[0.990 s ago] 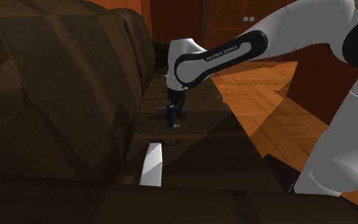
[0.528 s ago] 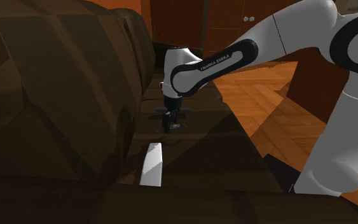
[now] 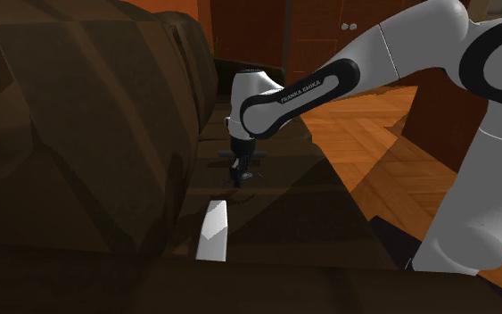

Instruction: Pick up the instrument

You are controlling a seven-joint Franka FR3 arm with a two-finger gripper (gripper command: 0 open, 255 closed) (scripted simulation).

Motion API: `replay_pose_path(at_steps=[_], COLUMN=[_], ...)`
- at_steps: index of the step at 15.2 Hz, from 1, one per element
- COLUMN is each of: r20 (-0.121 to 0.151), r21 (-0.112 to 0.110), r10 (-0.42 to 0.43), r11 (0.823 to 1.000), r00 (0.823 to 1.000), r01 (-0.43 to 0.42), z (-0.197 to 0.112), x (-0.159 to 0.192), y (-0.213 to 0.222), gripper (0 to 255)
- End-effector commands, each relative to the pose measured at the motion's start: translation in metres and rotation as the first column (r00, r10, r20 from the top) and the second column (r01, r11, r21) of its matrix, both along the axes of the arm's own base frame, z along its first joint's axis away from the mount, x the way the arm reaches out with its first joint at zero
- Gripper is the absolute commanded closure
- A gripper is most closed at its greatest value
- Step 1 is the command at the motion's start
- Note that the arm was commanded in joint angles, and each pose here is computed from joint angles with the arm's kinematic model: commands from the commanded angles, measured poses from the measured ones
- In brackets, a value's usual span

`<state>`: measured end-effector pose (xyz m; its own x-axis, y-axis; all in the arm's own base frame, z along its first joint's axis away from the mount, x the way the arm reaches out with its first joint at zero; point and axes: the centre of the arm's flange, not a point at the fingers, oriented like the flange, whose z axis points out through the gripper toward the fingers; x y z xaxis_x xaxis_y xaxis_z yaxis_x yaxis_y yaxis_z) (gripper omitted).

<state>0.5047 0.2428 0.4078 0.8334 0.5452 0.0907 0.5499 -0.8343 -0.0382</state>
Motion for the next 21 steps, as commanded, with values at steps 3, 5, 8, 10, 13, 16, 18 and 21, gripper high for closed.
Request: replay_pose_path(at_steps=[3,5,8,10,13,16,18,21], r20=[-0.010,-0.010,-0.010,-0.010,-0.010,-0.010,-0.010,-0.010], r21=[0.000,0.000,0.000,0.000,0.000,0.000,0.000,0.000], r10=[0.007,0.007,0.007,0.007,0.007,0.007,0.007,0.007], r11=[1.000,1.000,1.000,1.000,1.000,1.000,1.000,1.000], r00=[1.000,1.000,1.000,1.000,1.000,1.000,1.000,1.000], r01=[-0.007,-0.007,-0.007,-0.007,-0.007,-0.007,-0.007,-0.007], z=[-0.002,-0.005,0.011,0.022,0.037,0.053,0.064,0.075], x=[-0.004,-0.002,-0.002,-0.002,-0.002,-0.002,-0.002,-0.002], y=[0.004,0.003,0.003,0.003,0.003,0.003,0.003,0.003], gripper=[255,255,255,255,255,255,255,255])
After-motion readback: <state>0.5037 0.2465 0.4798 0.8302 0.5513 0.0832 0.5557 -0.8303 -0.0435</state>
